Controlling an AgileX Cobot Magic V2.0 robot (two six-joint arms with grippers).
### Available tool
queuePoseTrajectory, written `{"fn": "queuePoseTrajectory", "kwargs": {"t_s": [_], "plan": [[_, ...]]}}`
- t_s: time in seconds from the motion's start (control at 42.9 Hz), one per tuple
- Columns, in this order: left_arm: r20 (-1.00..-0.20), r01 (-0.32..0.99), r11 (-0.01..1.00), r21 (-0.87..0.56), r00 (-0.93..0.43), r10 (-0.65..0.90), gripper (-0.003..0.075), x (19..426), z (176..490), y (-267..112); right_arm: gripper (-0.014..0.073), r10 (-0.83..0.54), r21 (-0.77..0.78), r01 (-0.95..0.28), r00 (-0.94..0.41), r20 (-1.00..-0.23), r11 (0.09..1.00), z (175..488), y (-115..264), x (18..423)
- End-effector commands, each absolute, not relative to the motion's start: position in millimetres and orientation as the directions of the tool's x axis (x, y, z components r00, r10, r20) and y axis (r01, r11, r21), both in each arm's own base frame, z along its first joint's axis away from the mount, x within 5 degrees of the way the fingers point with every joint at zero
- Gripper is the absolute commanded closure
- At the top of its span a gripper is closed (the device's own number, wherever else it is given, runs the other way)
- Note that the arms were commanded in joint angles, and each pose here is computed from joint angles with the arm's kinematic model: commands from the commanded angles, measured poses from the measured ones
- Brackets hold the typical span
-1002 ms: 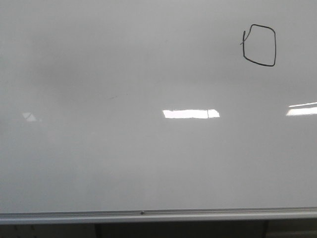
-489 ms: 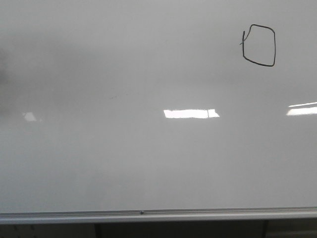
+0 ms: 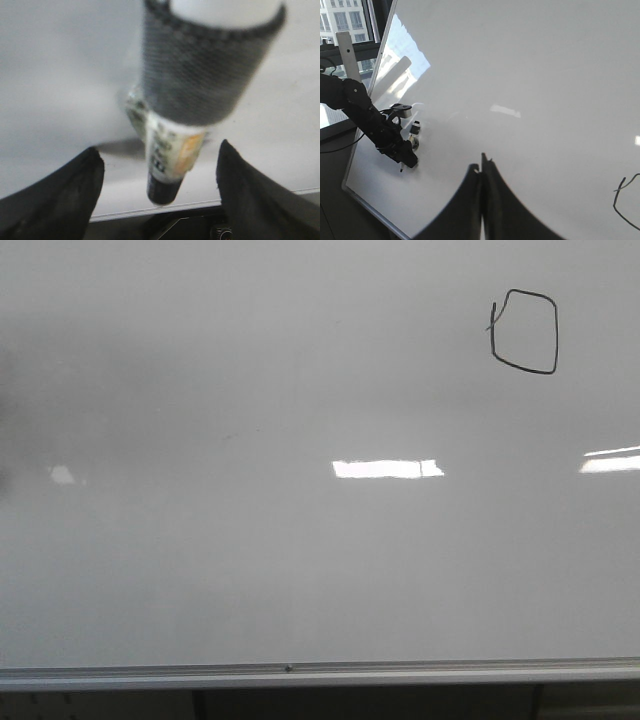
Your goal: Write number 0 on whiteboard
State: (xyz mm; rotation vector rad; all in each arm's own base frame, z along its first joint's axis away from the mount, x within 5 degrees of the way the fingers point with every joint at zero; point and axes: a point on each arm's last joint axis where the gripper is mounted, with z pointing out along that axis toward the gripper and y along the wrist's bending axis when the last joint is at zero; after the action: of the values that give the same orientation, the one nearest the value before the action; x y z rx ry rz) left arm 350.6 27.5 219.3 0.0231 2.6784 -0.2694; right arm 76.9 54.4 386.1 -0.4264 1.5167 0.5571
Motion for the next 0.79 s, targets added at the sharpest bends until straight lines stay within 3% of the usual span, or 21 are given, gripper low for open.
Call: {"fn": "queuePoseTrajectory", "kwargs": {"t_s": [0.0, 0.233, 0.419, 0.559, 0.769], "plan": [[-0.571, 0.055, 0.986, -0.155, -0.820, -0.044, 0.0182, 353.1, 253.6, 29.4, 0.0664, 0.121, 0.086, -0.549, 0.028, -0.992, 0.832, 397.4, 50.0, 78.0], [-0.653, 0.102, 0.984, -0.143, -0.758, -0.016, 0.0183, 318.8, 310.5, 21.9, 0.0664, 0.127, 0.087, -0.539, 0.037, -0.991, 0.838, 398.3, 49.0, 78.5], [-0.763, 0.122, 0.982, -0.146, -0.645, -0.034, 0.0202, 277.7, 358.1, 13.3, 0.0664, 0.137, 0.090, -0.523, 0.052, -0.989, 0.847, 399.8, 47.3, 79.4], [-0.817, 0.125, 0.982, -0.142, -0.575, -0.045, 0.0328, 238.8, 370.3, 7.3, 0.0664, 0.145, 0.091, -0.508, 0.067, -0.987, 0.857, 401.2, 45.7, 80.1], [-0.861, 0.150, 0.980, -0.131, -0.507, -0.037, 0.0585, 176.2, 356.9, -3.5, 0.0664, 0.140, 0.084, -0.504, 0.074, -0.987, 0.860, 401.5, 45.4, 80.3]]}}
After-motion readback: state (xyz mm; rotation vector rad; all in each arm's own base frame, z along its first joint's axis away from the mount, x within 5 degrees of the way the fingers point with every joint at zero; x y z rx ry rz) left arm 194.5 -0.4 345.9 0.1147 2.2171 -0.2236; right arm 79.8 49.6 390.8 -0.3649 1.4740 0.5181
